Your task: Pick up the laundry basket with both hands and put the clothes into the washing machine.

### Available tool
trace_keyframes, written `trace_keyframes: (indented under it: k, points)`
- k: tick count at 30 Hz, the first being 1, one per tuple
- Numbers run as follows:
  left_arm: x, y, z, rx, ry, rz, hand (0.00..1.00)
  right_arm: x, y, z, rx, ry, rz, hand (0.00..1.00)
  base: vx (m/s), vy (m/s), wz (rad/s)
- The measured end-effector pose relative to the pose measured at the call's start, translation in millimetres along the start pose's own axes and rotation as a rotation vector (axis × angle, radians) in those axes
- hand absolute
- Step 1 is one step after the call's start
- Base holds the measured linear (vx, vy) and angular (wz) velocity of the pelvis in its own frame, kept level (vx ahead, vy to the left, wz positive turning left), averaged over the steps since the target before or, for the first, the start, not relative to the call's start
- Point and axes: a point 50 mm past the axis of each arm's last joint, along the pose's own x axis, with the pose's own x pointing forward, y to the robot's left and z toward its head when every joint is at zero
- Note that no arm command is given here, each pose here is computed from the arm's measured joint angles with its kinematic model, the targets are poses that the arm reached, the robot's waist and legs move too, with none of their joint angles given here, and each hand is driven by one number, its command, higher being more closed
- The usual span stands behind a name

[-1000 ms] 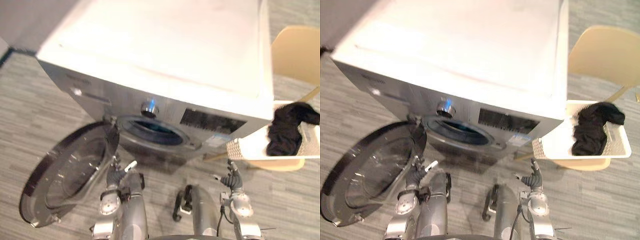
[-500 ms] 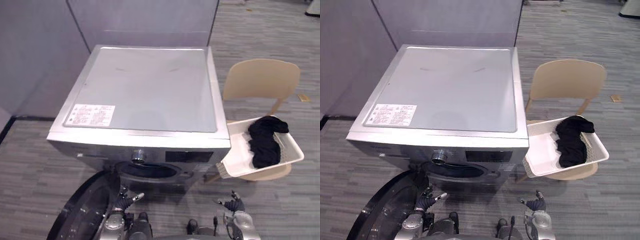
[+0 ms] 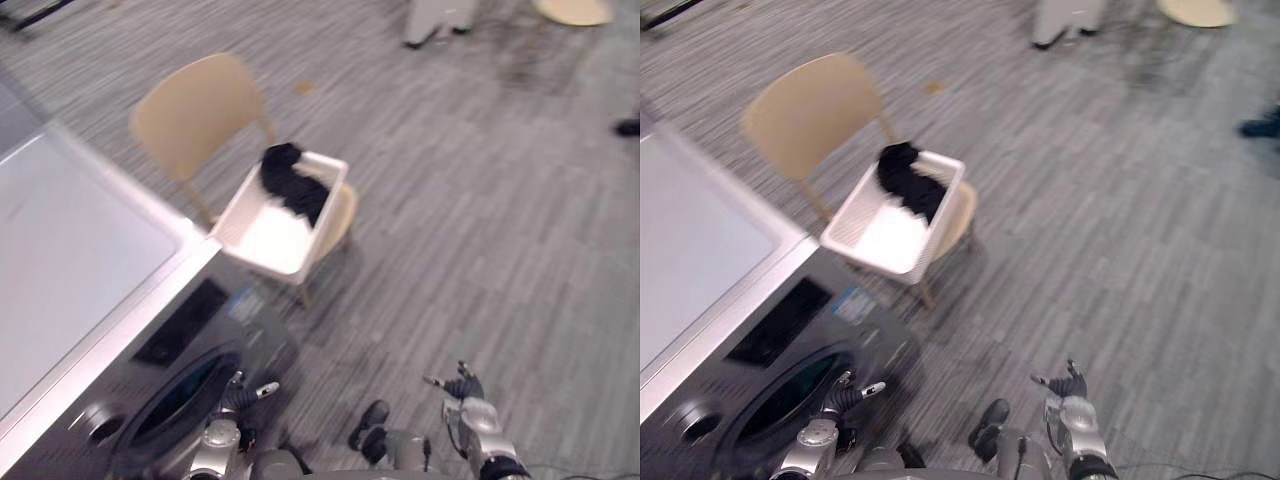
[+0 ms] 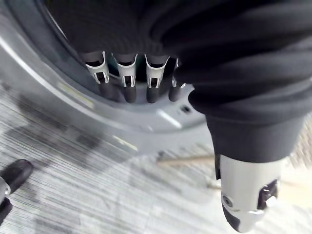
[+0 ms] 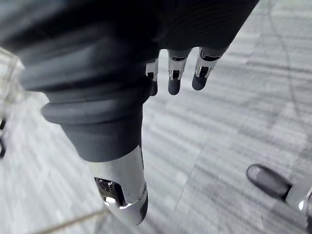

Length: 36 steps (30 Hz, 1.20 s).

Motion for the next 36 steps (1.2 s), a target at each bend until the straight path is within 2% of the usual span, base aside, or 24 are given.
trace_keyframes:
  k: [5, 12, 15, 17, 21, 25, 29, 31, 36]
  points:
    - [-9, -19, -13, -0.116, 0.043, -0.018, 0.0, 2, 7, 6, -0.048, -0.009, 0.026, 0.0, 0.18, -0.09, -1.35]
    - [-10, -6, -9, -0.171, 0.019, 0.061, 0.0, 1, 24, 14, -0.021, -0.029, 0.065, 0.0, 0.34, 0.134, -0.78]
    - [-16, -1, -25, -0.221, 0.067, 0.098, 0.0, -2, 35, 11, -0.004, -0.024, 0.089, 0.0, 0.36, 0.208, -0.3]
    - [-17, 1, -27, -0.192, 0.067, 0.091, 0.0, -4, 37, 9, -0.001, -0.022, 0.094, 0.0, 0.44, 0.234, 0.22]
    - [-16, 2, -24, -0.164, 0.056, 0.085, 0.0, -7, 37, 3, 0.009, -0.01, 0.098, 0.0, 0.45, 0.083, 0.99]
    - [-7, -5, 7, -0.224, -0.031, 0.076, 0.0, -9, 33, 16, 0.053, -0.079, 0.09, 0.0, 0.43, -0.088, 1.48]
    - [-3, -14, 19, -0.271, -0.053, 0.083, 0.0, -13, 25, 2, 0.072, -0.046, 0.051, 0.0, 0.45, -0.321, 2.21]
    - [-6, -25, 23, -0.314, -0.064, 0.069, 0.0, -10, 15, 12, 0.084, -0.078, 0.016, 0.0, 0.27, -0.284, 1.69]
    - [-7, -20, 22, -0.341, -0.067, 0.106, 0.0, -9, 10, 33, 0.113, -0.169, -0.004, 0.0, 0.22, -0.284, 2.04]
